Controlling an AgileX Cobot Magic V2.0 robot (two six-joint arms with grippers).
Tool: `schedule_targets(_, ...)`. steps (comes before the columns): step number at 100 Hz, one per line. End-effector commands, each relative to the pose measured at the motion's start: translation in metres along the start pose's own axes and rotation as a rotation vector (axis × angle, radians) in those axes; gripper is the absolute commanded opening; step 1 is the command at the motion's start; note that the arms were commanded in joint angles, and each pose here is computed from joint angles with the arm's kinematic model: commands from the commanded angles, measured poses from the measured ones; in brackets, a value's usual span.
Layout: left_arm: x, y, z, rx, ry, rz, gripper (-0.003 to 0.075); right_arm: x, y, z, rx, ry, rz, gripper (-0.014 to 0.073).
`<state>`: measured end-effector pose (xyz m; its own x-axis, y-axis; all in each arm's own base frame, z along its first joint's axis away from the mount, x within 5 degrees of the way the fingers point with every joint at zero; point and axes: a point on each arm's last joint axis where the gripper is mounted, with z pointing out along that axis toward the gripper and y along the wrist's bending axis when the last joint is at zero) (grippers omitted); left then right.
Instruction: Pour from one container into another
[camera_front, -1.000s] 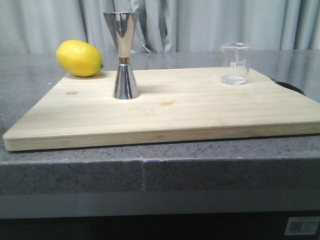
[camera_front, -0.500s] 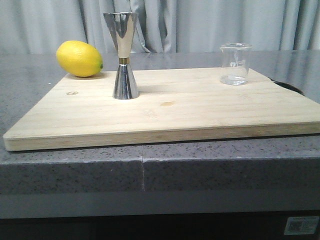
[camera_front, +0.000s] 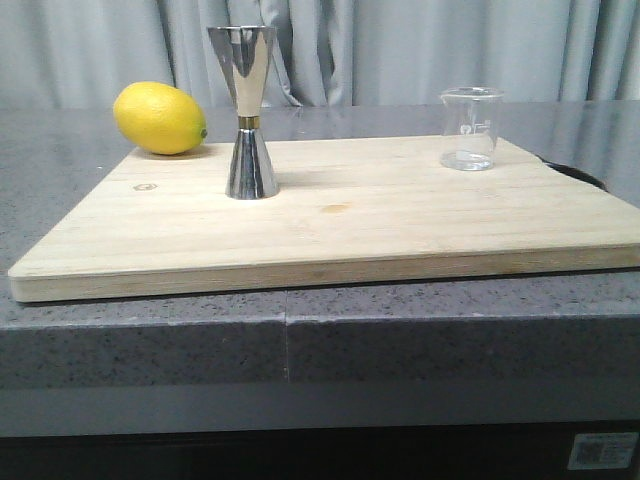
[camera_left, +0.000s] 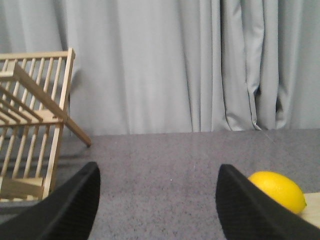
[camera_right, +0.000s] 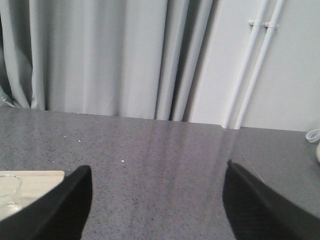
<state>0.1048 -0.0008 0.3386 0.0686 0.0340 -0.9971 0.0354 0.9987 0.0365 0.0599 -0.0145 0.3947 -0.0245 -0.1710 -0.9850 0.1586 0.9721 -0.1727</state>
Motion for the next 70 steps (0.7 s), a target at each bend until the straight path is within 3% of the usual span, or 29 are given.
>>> schedule_targets(1, 0.008, 0.0, -0.008, -0.026, -0.017, -0.059, 0.0451, 0.002, -0.003, -0.017, 0.025, -0.062, -0.016, 0.0494)
schedule_targets(22, 0.031, -0.004, -0.023, -0.027, -0.019, -0.059, 0.0442, 0.038, 0.0, -0.037, 0.03, -0.084, -0.012, 0.0494)
schedule_targets(45, 0.042, -0.007, -0.027, 0.001, -0.004, -0.061, 0.0437, 0.071, 0.008, -0.031, -0.003, -0.019, 0.016, 0.0491)
schedule_targets(70, 0.056, -0.008, -0.026, 0.013, 0.033, -0.085, 0.0437, 0.083, 0.015, -0.024, -0.037, -0.027, 0.043, 0.049)
